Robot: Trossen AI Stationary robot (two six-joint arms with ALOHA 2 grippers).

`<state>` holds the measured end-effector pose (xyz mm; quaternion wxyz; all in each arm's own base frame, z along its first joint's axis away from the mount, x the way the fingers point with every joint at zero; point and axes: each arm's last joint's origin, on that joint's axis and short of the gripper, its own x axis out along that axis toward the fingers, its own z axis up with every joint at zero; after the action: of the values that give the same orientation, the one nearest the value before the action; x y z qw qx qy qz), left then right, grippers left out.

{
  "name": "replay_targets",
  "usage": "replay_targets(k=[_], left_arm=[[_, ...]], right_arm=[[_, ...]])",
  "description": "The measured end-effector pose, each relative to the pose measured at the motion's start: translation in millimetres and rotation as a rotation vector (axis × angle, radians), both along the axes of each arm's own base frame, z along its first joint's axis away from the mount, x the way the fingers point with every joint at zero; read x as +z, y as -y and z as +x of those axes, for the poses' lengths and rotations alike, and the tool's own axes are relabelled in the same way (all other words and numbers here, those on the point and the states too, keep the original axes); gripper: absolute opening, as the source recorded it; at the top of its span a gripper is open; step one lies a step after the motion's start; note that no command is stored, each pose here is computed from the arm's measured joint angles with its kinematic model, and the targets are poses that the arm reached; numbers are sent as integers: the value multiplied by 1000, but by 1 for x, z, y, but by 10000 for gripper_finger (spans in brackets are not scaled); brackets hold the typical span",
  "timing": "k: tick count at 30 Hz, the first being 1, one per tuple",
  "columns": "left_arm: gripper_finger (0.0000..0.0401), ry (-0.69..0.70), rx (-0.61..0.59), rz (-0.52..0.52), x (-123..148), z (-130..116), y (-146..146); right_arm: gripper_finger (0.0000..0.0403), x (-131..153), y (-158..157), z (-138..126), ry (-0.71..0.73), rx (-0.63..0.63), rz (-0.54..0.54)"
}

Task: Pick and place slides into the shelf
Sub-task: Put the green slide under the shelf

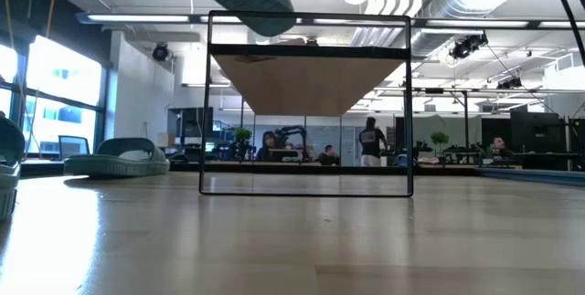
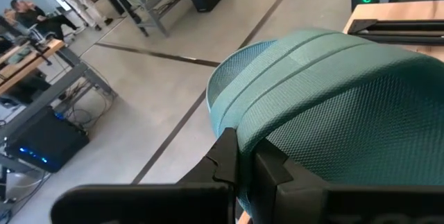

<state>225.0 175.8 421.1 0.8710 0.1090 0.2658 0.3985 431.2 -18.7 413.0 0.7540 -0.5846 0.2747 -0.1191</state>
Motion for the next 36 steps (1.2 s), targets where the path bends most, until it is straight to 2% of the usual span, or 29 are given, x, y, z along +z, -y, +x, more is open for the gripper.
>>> replay_targets(k=[3, 6, 11, 18, 20, 30, 36], left_arm=[[0, 5, -17, -6, 0, 0, 0], [0, 8, -20, -9, 0, 1, 0], [0, 21, -28, -20, 0, 1, 1], [0, 35, -35, -22, 1, 1, 1], [0, 41, -33, -25, 1, 1, 1], [0, 71, -36, -29, 2, 2, 0], [0, 75, -36, -34, 2, 2, 1]], right_arm=[[149, 3, -4, 0, 35, 42, 35], [157, 0, -9, 0, 8, 113, 74], [192, 0, -15, 1, -12, 146, 26], [222, -4, -16, 3, -33, 126, -2], [223, -7, -16, 7, -23, 119, 4], [221, -29, -13, 27, -57, -24, -103], [220, -27, -14, 32, -5, -100, -156]])
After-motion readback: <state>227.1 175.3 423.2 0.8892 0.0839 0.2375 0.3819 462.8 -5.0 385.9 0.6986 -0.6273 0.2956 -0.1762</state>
